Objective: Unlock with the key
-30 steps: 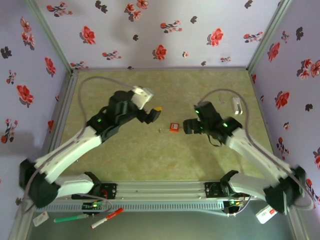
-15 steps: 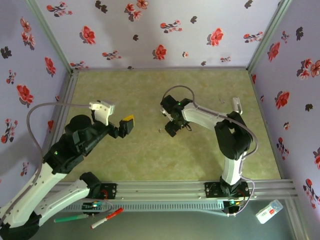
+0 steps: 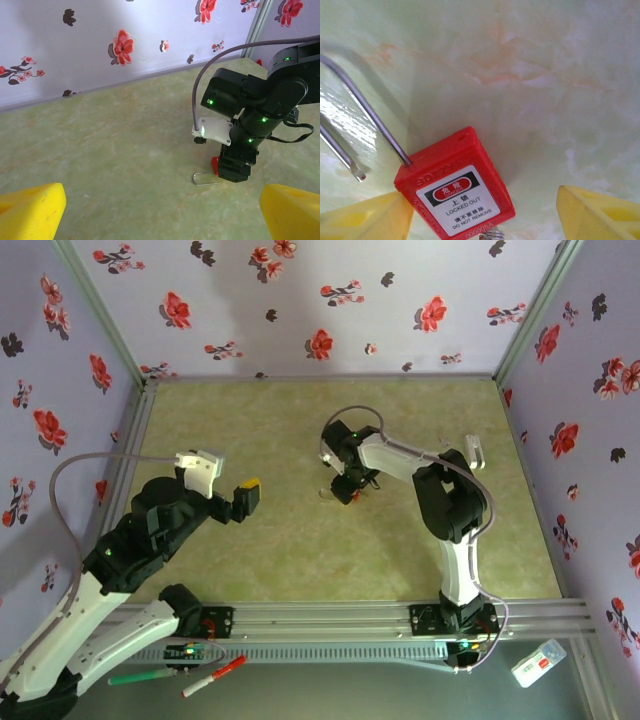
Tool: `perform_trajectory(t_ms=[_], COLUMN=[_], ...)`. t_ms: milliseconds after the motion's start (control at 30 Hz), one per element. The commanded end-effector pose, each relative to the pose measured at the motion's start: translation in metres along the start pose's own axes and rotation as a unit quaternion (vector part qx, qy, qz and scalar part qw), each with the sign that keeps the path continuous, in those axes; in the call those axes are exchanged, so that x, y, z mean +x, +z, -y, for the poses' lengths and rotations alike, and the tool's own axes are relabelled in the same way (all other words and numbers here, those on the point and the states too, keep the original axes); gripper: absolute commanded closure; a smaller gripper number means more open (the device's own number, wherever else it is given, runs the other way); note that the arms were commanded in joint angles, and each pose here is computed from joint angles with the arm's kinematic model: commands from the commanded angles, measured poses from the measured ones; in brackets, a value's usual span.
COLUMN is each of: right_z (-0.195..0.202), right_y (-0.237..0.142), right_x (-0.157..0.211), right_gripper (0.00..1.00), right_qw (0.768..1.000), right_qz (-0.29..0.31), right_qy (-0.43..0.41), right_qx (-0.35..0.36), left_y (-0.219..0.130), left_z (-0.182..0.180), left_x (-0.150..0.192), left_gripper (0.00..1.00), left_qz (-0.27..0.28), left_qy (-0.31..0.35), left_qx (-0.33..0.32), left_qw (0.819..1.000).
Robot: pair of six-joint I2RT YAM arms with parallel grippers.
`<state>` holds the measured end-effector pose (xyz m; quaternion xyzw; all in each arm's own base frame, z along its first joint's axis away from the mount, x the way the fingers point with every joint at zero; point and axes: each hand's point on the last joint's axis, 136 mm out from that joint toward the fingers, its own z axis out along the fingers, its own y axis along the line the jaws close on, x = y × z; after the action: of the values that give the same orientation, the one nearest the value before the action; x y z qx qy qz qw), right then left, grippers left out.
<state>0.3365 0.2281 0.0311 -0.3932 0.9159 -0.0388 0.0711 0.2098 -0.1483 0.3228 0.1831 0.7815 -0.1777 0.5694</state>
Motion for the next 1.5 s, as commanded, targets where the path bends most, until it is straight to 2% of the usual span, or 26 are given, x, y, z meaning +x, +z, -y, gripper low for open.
perform_trajectory(t_ms=[0,300,467,567,667,800,900,1033,1233,1333,1467], right_z=[-0.008,-0.007,0.003,0.011,0.011,0.002,-0.001,-0.001,0.007,0.017,0.039], right_y=[0.004,0.011,0.009,0.007,0.01,0.006,-0.001,-0.018,-0.08,-0.112,-0.151], right_x=[0.001,-0.001,0.007,0.017,0.029,0.027,0.022,0.021,0.022,0.039,0.08], right_gripper=[0.28,0.49,0.64,0.66,0.66,0.62,0.55,0.39,0.2,0.13,0.06], right_qw=[0.999,0.997,0.989,0.971,0.937,0.903,0.891,0.888,0.888,0.888,0.877], right_qz=[-0.012,-0.008,-0.004,-0.009,-0.017,0.011,0.03,0.046,0.117,0.145,0.179], right_qy=[-0.011,0.055,0.144,0.239,0.349,0.428,0.451,0.454,0.439,0.433,0.445], right_qx=[-0.03,-0.056,-0.033,-0.009,-0.011,-0.033,-0.049,-0.061,-0.074,-0.062,-0.021], left_y=[-0.002,-0.002,-0.005,-0.007,-0.006,-0.005,-0.007,-0.007,-0.012,-0.015,-0.015], left_z=[-0.007,-0.007,-0.008,-0.008,-0.007,-0.007,-0.006,-0.002,0.003,0.004,0.003], left_x=[0.002,0.002,0.001,0.0,0.0,0.0,-0.001,-0.002,-0.009,-0.012,-0.009], left_gripper=[0.0,0.0,0.0,0.0,0.0,0.0,0.0,0.0,0.0,0.0,0.0], left_qz=[0.001,0.003,0.006,0.009,0.008,0.007,0.007,0.011,0.035,0.046,0.044], left_qy=[-0.006,-0.003,-0.002,-0.004,-0.005,-0.009,-0.012,-0.014,-0.018,-0.018,-0.026], left_qx=[-0.016,-0.016,-0.015,-0.015,-0.014,-0.015,-0.011,0.003,0.019,0.026,0.024], left_qw=[1.0,1.0,1.0,1.0,1.0,1.0,1.0,1.0,0.999,0.998,0.998])
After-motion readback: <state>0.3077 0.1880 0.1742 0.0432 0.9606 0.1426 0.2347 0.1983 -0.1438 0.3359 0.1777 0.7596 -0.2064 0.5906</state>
